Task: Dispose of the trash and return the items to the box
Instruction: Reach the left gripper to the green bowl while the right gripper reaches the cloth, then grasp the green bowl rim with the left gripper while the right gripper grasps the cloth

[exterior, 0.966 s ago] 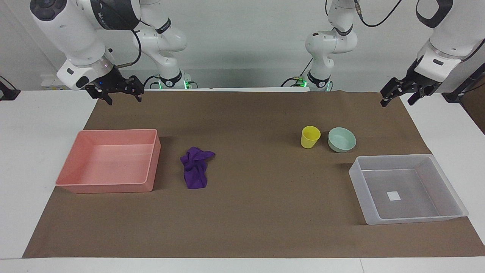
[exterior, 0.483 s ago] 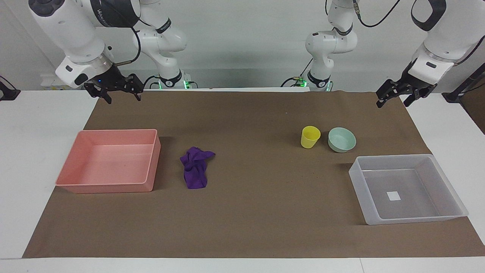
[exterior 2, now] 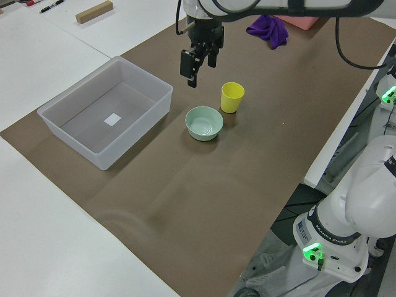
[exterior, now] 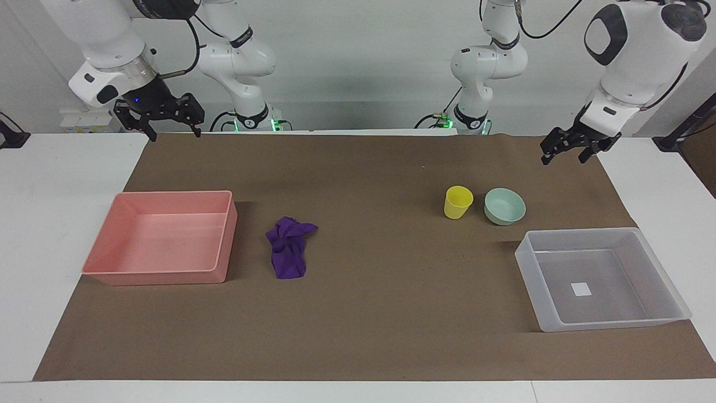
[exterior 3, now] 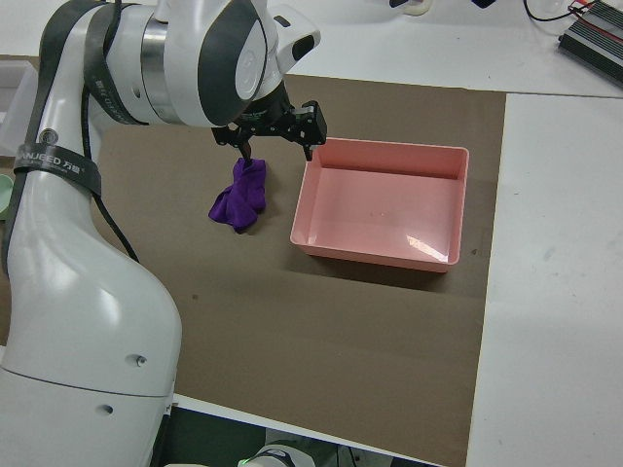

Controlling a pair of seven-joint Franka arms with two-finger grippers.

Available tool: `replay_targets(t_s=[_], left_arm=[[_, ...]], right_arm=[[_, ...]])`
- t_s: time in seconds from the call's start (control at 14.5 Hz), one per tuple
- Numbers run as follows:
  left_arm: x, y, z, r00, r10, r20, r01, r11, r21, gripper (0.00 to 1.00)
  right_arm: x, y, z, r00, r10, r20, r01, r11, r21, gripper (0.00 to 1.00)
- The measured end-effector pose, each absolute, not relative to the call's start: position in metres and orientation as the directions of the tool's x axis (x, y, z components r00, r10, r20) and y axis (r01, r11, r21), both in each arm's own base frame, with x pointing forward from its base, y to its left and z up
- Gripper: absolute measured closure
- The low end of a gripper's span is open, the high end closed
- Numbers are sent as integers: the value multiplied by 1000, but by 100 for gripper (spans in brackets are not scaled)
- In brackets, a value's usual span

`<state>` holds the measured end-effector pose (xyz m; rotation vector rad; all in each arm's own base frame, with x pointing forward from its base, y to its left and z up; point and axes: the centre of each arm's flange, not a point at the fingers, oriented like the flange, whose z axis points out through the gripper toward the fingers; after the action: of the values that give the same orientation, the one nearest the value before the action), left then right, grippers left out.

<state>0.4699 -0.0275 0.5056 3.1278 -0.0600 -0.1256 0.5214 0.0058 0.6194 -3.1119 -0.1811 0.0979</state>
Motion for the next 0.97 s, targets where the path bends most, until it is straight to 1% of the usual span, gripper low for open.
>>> replay_targets(t_s=[0.14, 0.28, 0.41, 0.55, 0.62, 0.76, 0.83, 0.9, 0.97], left_arm=[[449, -24, 460, 995, -32, -99, -31, -999, 10, 0], [440, -22, 421, 996, -27, -81, -27, -1000, 10, 0], [441, -21, 381, 999, -25, -38, -24, -1000, 10, 0], [447, -22, 338, 999, -7, -36, -7, -1000, 9, 4], [450, -23, 321, 999, 4, -43, 4, -1000, 9, 15], [453, -23, 305, 998, 11, -54, 12, -1000, 9, 41], [453, -22, 304, 998, 14, -55, 14, -1000, 8, 52], [454, -22, 305, 999, 15, -52, 16, -1000, 9, 66], [454, -22, 306, 999, 17, -48, 17, -1000, 9, 76]], right_arm=[[540, 42, 592, 992, 124, -37, 123, -992, -24, 0], [561, 84, 554, 992, 125, -18, 125, -992, -20, 0], [581, 122, 508, 989, 147, 10, 147, -989, -19, 0], [598, 146, 458, 988, 151, 36, 152, -988, -19, 0], [603, 155, 435, 988, 149, 43, 150, -989, -20, 0], [604, 167, 392, 987, 152, 45, 153, -988, -19, 0], [604, 169, 374, 988, 152, 37, 153, -988, -18, 0], [604, 169, 359, 988, 152, 28, 152, -988, -16, 0], [605, 169, 347, 988, 151, 26, 152, -988, -15, 0]])
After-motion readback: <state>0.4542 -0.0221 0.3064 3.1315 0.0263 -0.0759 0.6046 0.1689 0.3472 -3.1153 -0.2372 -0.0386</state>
